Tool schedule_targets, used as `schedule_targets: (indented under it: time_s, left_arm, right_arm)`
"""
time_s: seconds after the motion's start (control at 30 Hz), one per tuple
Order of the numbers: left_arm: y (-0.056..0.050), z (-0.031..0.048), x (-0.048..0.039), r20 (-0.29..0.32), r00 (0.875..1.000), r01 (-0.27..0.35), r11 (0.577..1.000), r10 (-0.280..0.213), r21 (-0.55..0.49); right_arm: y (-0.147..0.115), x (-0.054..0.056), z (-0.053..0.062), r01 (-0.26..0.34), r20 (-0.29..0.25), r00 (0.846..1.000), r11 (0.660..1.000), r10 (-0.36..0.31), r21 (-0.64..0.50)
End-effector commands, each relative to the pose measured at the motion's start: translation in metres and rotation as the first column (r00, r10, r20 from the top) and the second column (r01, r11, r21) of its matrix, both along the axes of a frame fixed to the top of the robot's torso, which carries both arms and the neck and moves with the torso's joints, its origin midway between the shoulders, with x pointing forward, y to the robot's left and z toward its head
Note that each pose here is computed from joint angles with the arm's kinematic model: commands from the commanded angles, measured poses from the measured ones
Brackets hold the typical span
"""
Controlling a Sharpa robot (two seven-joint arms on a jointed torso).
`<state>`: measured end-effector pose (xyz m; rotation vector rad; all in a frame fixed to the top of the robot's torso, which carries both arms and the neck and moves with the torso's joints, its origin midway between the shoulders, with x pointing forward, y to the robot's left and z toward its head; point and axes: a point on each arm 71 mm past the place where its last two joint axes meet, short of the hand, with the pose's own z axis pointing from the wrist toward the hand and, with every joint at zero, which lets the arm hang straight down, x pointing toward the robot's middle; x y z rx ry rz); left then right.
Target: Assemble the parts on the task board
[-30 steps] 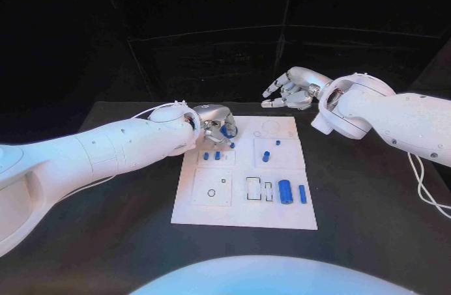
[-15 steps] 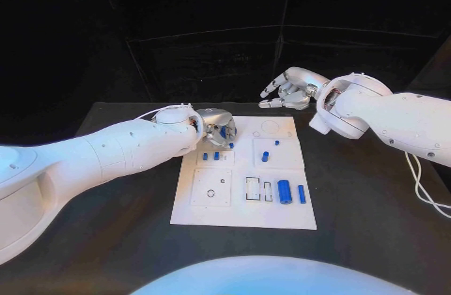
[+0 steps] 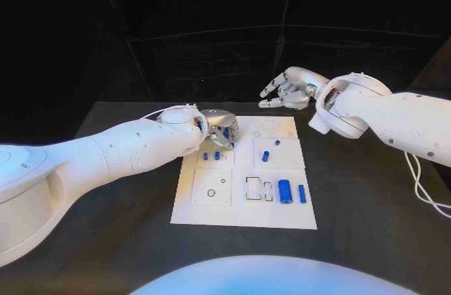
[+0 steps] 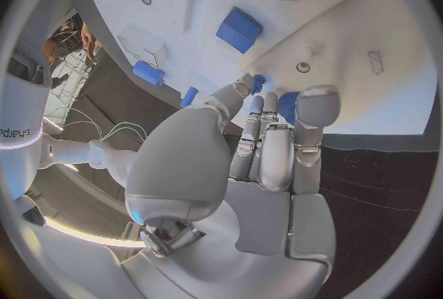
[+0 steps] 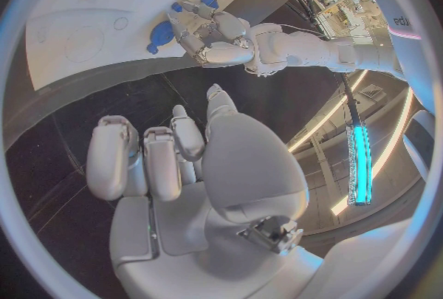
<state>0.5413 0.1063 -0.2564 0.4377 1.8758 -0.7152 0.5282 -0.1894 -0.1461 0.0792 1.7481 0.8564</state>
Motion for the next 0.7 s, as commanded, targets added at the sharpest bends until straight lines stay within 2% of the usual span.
schedule_targets:
  time_s: [0.03, 0.7]
  left_arm:
    - [0.0006, -0.0025, 0.0010, -0.020, 1.000, -0.009, 0.999, 0.009, 0.033]
    - [-0.0010, -0.0115, 0.0013, -0.058, 0.998, -0.017, 0.998, 0.021, 0.062]
  right_arm:
    - [0.0018, -0.0001, 0.0014, -0.011, 0.003, 1.000, 1.000, 0.011, 0.001]
    - [0.0033, -0.0001, 0.0012, -0.015, 0.001, 1.000, 1.000, 0.015, 0.000]
